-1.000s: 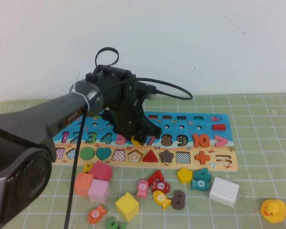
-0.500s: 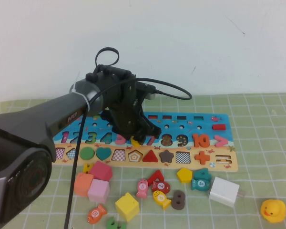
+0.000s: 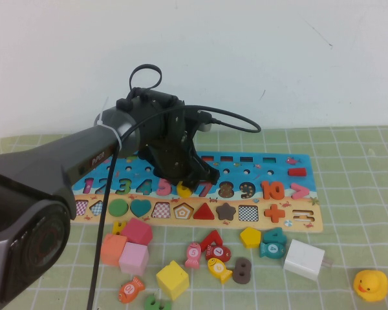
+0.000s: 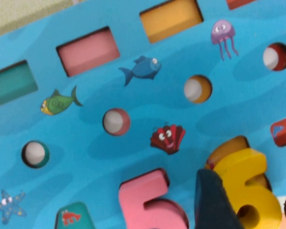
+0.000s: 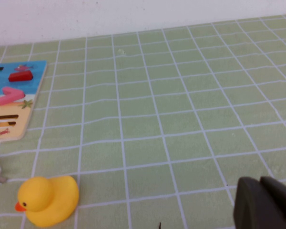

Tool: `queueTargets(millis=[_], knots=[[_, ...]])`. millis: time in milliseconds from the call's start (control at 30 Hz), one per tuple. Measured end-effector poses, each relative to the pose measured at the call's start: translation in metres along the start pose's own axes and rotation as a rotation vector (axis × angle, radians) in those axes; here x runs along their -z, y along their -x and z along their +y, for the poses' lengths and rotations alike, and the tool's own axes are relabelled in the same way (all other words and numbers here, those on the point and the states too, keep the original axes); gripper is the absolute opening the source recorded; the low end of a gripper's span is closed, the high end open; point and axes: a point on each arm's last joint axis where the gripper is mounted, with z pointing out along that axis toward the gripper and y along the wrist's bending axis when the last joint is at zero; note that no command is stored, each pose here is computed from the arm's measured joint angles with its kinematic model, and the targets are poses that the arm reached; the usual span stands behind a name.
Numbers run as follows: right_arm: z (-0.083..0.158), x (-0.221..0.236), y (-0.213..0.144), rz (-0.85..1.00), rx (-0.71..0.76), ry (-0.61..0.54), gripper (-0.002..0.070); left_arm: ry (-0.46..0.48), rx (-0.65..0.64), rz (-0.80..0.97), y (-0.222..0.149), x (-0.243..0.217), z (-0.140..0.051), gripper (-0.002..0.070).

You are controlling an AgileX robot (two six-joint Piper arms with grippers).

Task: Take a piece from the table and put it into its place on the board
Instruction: Place the "number 6" into the hole of the number 6

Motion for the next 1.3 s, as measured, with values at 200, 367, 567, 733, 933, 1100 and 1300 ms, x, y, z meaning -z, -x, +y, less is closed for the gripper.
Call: queueTargets(millis=[200,367,567,733,933,1100,1300], knots=[[0.000,0.000,0.000,0.000,0.000,0.000,-0.0001,-0.012,0.014,-0.020,0.002,0.000,-0.001,0.0302],[0.000,0.000,0.000,0.000,0.000,0.000,-0.0001,-0.014,0.015,-0.029,0.003,0.000,-0.001,0.0289],[0.000,0.000,0.000,0.000,0.000,0.000,-0.0001,-0.014,0.018,-0.045,0.004,0.000,-0.001,0.0242],[0.000,0.000,0.000,0.000,0.000,0.000,-0.0001,-0.015,0.023,-0.078,0.007,0.000,-0.001,0.0200],[0.000,0.000,0.000,0.000,0.000,0.000,-0.0001,-0.014,0.023,-0.089,0.008,0.000,-0.001,0.0152],[0.000,0.000,0.000,0.000,0.000,0.000,-0.0001,-0.010,0.018,-0.088,0.009,0.007,-0.001,0.0076],[0.000,0.000,0.000,0.000,0.000,0.000,-0.0001,-0.035,-0.003,-0.098,0.010,0.021,-0.004,0.0007]])
